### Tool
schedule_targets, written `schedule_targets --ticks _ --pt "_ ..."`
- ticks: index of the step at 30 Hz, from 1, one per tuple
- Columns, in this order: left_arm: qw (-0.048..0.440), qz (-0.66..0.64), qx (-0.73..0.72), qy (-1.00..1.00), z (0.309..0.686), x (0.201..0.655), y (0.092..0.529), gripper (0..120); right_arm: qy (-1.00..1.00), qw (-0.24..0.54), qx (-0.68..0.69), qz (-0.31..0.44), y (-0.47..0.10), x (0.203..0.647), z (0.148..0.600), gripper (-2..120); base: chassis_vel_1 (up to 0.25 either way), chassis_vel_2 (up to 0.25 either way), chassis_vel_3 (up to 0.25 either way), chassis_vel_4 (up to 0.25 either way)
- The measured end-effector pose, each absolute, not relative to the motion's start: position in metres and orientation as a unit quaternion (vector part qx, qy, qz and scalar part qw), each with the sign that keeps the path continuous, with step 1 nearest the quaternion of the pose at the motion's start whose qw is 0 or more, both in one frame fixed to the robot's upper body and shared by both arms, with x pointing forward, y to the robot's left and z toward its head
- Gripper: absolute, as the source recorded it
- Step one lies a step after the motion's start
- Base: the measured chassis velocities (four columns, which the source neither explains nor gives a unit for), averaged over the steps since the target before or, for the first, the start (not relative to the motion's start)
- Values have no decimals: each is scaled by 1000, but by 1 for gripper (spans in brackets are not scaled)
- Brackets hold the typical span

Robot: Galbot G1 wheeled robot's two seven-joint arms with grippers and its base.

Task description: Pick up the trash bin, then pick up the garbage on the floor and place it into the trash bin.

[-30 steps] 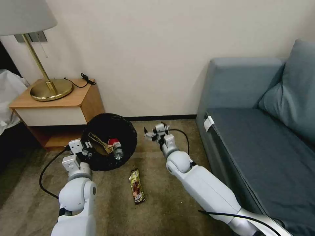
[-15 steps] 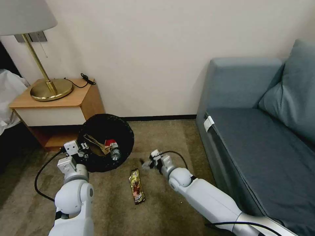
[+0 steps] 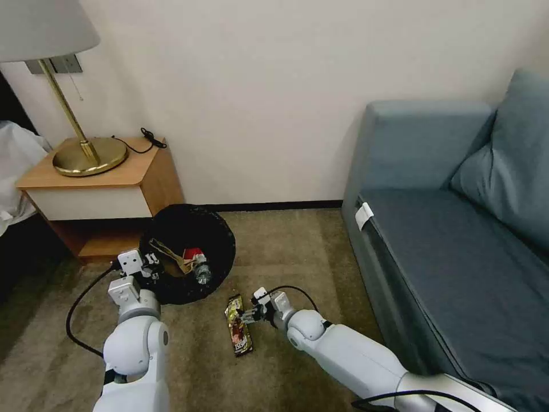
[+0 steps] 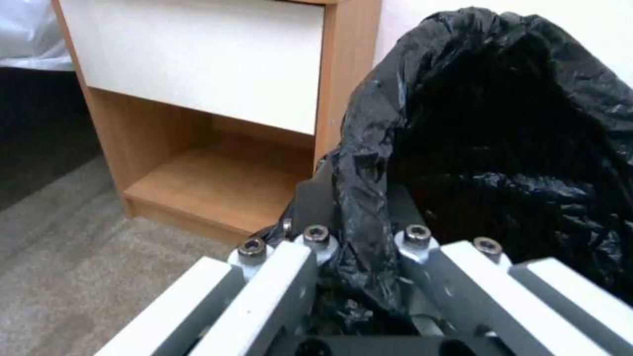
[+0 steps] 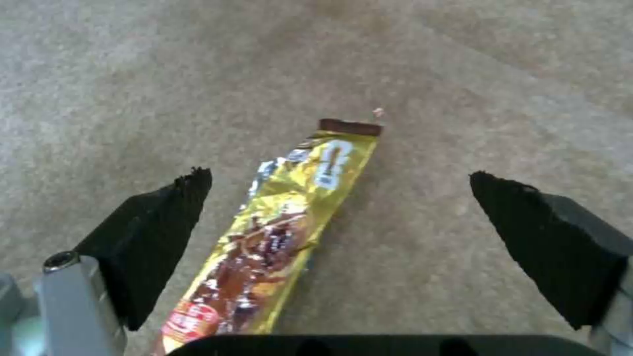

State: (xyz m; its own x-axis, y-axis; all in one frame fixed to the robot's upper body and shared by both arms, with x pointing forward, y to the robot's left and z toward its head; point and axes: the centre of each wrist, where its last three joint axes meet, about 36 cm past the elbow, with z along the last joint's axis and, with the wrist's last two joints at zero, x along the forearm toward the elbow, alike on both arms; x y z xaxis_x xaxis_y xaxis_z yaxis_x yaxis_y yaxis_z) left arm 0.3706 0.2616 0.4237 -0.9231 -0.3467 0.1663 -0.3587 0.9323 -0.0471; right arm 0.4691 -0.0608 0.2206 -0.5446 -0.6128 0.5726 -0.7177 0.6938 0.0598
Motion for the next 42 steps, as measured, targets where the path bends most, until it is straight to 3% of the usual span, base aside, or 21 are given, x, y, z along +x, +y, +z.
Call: schedule_targets --ticks 34,36,40,42 --pt "80 40 181 -979 418 368 261 4 -857 310 404 83 -53 433 156 99 0 0 0 0" --pt "80 40 181 -979 417 368 261 4 -858 306 406 80 -54 428 151 89 0 0 0 0" --pt "79 41 181 -979 418 369 261 4 -859 302 407 78 -54 425 149 80 0 0 0 0" --pt "78 41 179 -980 418 369 260 4 -860 301 405 77 -54 423 147 67 0 0 0 0"
